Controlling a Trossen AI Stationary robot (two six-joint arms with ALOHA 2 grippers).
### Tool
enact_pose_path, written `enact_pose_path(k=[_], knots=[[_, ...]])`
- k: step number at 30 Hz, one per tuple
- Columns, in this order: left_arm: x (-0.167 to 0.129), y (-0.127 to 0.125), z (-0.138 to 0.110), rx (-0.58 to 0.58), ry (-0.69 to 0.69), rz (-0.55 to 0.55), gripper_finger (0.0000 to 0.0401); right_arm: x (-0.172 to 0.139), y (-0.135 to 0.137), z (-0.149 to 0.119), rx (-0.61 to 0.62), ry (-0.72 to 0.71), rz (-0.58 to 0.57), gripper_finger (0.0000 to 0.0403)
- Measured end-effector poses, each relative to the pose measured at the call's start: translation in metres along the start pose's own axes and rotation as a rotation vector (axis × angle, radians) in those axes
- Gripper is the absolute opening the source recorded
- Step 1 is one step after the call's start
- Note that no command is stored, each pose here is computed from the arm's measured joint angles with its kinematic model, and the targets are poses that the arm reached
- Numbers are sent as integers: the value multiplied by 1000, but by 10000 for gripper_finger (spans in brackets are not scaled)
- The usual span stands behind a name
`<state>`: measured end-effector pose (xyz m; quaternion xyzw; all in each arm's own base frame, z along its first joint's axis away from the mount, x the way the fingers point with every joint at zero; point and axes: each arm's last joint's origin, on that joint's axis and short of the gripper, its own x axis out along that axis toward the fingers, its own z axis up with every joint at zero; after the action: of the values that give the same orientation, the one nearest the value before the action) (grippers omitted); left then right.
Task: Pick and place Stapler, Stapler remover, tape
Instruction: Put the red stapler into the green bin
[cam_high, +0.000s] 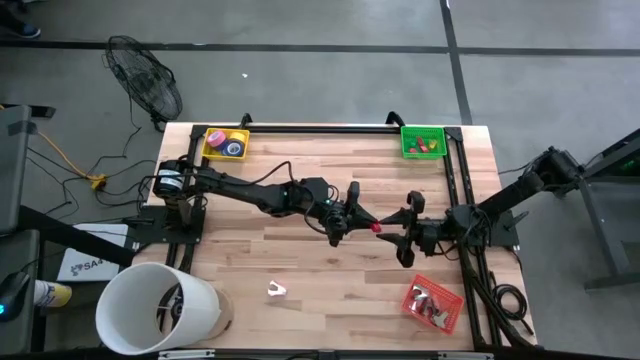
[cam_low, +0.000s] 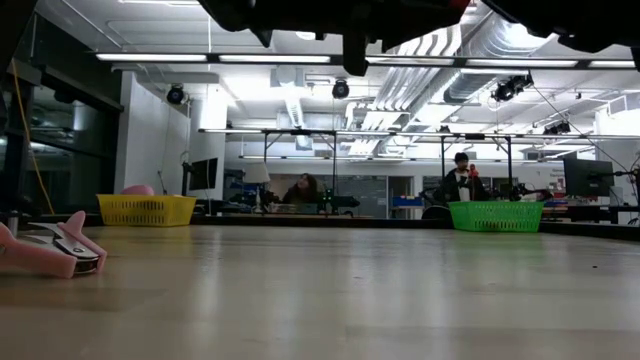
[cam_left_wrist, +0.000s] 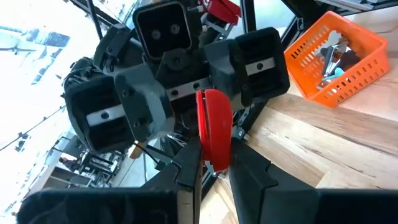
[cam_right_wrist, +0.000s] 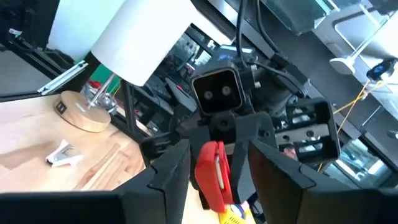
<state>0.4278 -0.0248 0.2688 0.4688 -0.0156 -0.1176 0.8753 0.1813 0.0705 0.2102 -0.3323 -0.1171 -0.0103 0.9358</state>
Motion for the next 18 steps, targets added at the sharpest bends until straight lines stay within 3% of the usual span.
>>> enact_pose_path(k=[18], knots=[[0, 4, 3, 6, -26, 44, 51, 11, 1, -6, -34, -30, -21, 154]])
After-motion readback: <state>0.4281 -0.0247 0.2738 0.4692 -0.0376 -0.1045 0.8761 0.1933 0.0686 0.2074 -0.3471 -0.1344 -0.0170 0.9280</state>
